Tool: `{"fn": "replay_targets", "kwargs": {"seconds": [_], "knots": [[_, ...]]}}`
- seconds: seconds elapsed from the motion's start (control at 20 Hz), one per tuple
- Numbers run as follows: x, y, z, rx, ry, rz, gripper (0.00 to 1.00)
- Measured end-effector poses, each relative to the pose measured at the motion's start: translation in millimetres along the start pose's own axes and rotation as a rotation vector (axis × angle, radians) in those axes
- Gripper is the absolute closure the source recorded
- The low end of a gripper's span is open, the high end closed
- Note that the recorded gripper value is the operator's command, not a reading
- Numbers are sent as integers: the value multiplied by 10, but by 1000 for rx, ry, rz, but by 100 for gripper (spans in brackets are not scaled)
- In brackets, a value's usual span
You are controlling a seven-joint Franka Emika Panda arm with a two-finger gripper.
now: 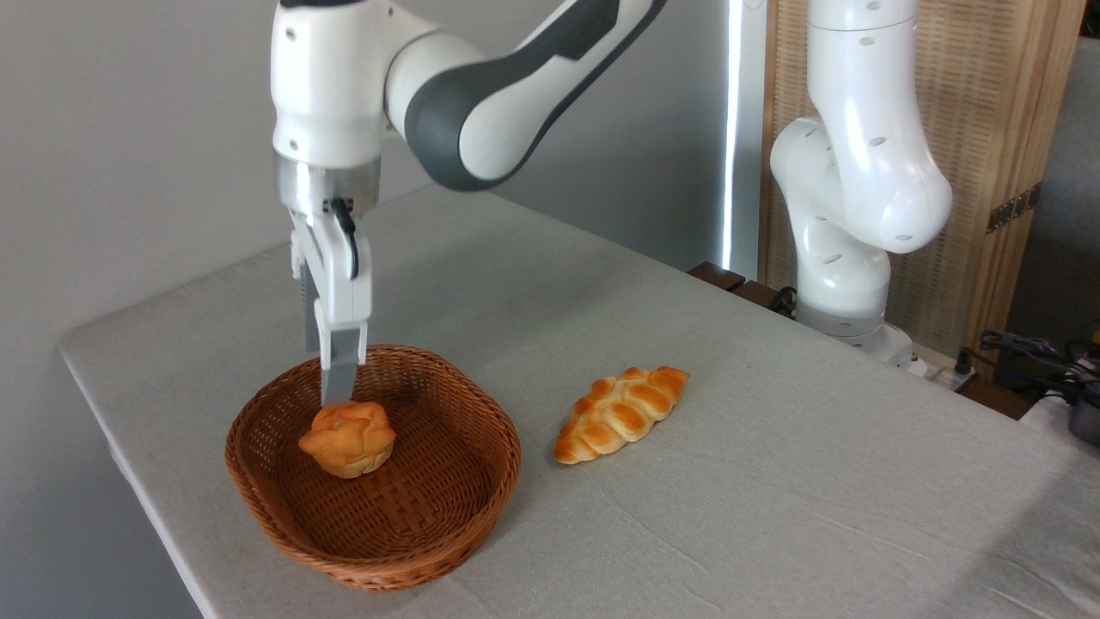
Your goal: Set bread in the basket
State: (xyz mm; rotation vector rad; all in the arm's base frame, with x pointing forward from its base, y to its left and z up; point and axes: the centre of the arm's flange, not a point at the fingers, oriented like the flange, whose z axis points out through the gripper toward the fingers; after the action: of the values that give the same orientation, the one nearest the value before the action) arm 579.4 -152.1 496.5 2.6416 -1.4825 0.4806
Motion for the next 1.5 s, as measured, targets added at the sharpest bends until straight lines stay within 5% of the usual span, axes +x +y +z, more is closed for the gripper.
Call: {"fn": "replay_targets", "kwargs": {"seconds": [0.15,0.4,0.55,0.8,1.5], "knots": [[-105,-120,-483,-4,3,-90,0],[-352,-267,-1191,-116,-96,-152,0],[-560,-361,-1402,-135,-181,-173,0],[-674,-416,-1467,-104,-273,-171,0],[-646,-405,-1425,-83,-304,-187,0]]}}
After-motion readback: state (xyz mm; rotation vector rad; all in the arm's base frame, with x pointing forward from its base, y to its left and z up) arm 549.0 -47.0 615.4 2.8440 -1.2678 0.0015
